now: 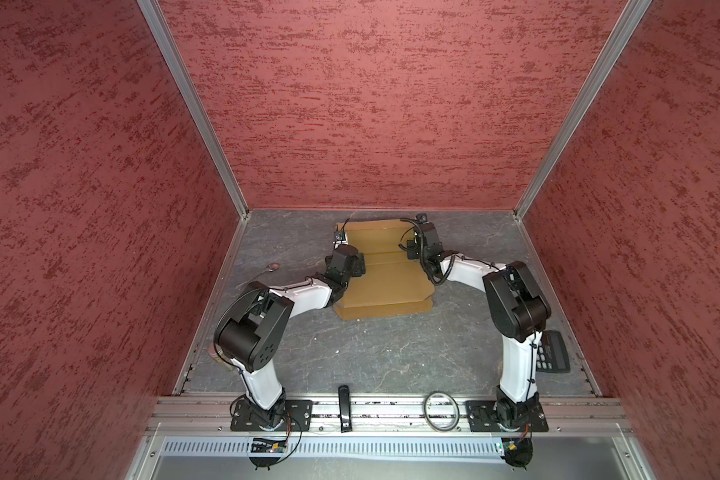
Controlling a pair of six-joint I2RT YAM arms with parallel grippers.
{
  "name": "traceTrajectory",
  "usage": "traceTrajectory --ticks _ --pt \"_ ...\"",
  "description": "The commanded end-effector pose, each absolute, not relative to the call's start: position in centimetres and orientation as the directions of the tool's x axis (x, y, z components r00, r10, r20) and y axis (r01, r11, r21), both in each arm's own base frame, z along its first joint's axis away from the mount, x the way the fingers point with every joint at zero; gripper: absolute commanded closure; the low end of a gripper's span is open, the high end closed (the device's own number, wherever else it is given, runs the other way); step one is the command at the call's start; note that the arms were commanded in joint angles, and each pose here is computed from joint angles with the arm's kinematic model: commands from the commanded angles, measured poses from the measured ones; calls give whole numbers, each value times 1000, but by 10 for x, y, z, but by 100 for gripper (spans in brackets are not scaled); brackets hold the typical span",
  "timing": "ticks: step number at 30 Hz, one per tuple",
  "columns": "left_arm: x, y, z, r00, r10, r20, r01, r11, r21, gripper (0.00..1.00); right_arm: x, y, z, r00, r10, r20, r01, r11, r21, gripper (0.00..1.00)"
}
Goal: Fold the paper box
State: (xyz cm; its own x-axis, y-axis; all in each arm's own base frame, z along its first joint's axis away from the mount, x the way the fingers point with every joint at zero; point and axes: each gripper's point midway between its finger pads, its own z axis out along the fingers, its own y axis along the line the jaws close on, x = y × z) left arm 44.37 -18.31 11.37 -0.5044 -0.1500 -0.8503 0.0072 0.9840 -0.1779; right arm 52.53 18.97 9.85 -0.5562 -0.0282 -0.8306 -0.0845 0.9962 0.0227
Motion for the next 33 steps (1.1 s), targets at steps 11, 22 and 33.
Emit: traceTrajectory --ticks 11,22,33 --pt "435 -148 168 -423 -233 -876 -47 971 -236 23 509 185 96 -671 -29 -741 -113 992 63 98" --pt "426 -109 178 -402 -306 -863 -92 951 -294 24 484 168 111 -789 -12 -615 -102 988 112 99" --pt "416 -80 178 -395 -360 -845 -119 932 -342 24 467 167 113 -907 -47 -419 -117 983 143 99"
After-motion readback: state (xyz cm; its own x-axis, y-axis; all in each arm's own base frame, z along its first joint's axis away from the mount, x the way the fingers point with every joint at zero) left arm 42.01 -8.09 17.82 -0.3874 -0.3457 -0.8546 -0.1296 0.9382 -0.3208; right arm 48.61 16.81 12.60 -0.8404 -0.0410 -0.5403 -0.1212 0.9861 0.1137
